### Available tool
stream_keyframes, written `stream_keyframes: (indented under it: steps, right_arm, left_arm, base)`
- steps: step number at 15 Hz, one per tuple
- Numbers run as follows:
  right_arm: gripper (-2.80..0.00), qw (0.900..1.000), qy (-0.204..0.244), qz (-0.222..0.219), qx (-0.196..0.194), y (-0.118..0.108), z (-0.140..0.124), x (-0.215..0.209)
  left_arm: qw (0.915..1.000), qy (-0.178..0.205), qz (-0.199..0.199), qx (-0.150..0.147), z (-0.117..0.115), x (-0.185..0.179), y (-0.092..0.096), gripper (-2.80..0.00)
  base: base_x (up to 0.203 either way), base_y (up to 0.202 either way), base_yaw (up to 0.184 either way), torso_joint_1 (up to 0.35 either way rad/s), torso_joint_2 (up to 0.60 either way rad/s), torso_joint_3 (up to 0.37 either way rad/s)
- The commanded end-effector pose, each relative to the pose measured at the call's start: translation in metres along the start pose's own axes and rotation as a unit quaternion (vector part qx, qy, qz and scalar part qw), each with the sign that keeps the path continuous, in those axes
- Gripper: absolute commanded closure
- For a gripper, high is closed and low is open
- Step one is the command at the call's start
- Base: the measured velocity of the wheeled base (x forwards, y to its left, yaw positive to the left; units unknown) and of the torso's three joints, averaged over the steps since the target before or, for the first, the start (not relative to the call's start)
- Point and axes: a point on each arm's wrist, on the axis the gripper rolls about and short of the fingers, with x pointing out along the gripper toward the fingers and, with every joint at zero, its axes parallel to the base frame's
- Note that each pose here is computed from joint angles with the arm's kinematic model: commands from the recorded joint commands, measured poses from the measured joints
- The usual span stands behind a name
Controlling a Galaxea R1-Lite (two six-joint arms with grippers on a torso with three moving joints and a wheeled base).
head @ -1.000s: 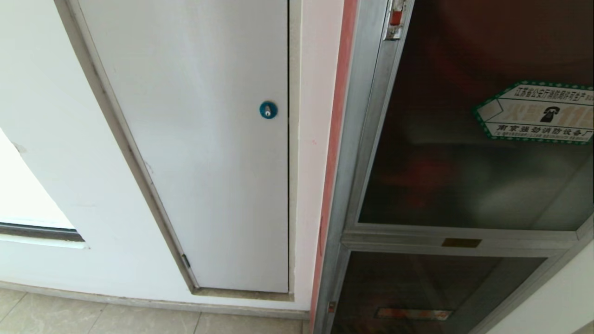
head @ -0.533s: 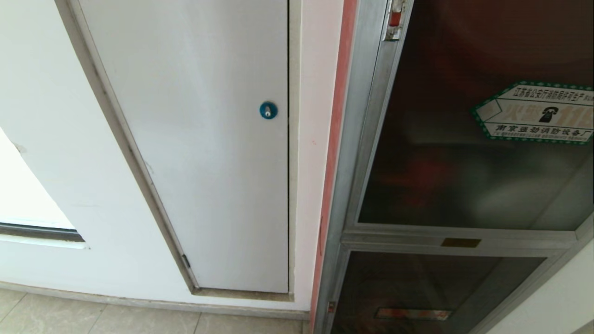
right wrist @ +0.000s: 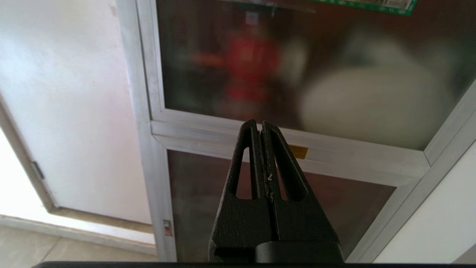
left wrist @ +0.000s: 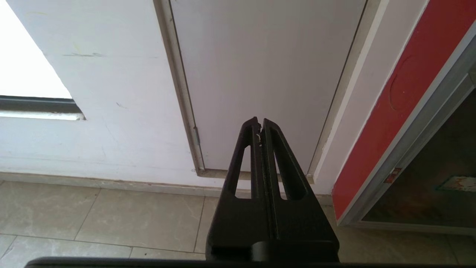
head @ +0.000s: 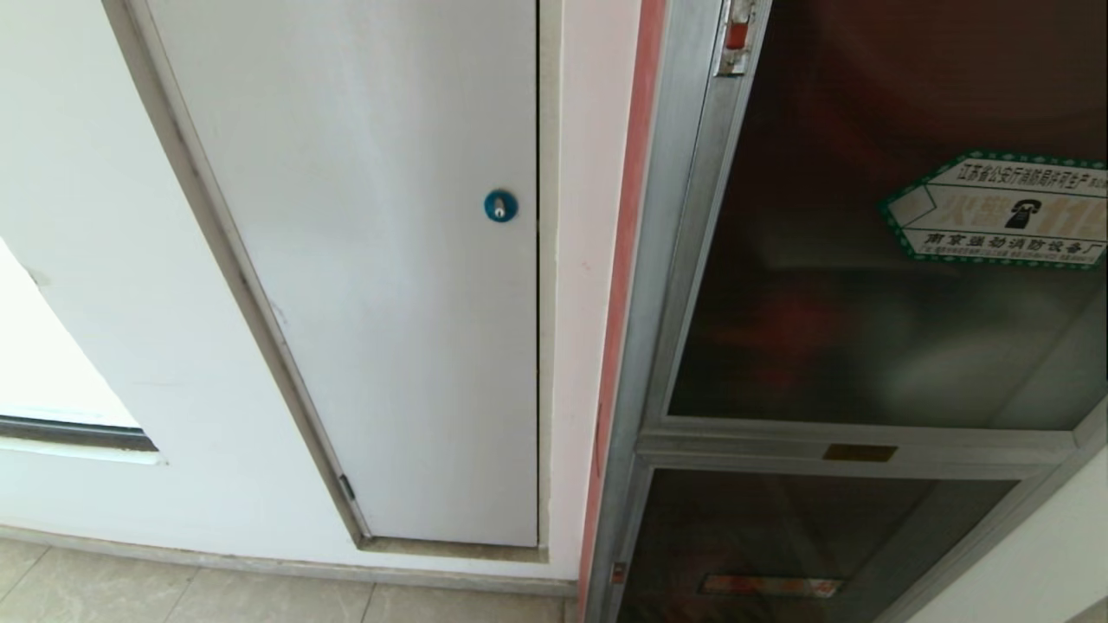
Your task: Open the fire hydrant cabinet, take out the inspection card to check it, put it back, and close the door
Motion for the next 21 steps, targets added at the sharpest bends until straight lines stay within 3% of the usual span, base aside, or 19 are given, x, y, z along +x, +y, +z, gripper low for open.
stream_keyframes:
  steps: [1, 5, 12, 21]
  right_arm:
    - [0.0, 1.0, 0.019, 0.002, -0.002, 0.002, -0.024, 0.006]
    - [0.0, 0.999, 0.034, -0.001, -0.005, 0.003, -0.046, 0.011]
    - [0.0, 0.996, 0.084, -0.007, -0.006, 0.004, -0.056, 0.009]
    - [0.0, 0.995, 0.095, -0.01, 0.013, 0.004, -0.058, 0.009]
  left_arm:
    - [1.0, 0.001, 0.0, 0.0, 0.0, 0.0, 0.0, 0.0]
    - [1.0, 0.001, 0.0, 0.0, 0.0, 0.0, 0.0, 0.0]
    - [1.0, 0.001, 0.0, 0.0, 0.0, 0.0, 0.0, 0.0]
    - [1.0, 0.001, 0.0, 0.0, 0.0, 0.0, 0.0, 0.0]
  base:
    - [0.0, 0.0, 0.0, 0.0, 0.0, 0.0]
    - [0.0, 0.0, 0.0, 0.0, 0.0, 0.0]
    - [0.0, 0.0, 0.0, 0.0, 0.0, 0.0]
    - [0.0, 0.0, 0.0, 0.0, 0.0, 0.0]
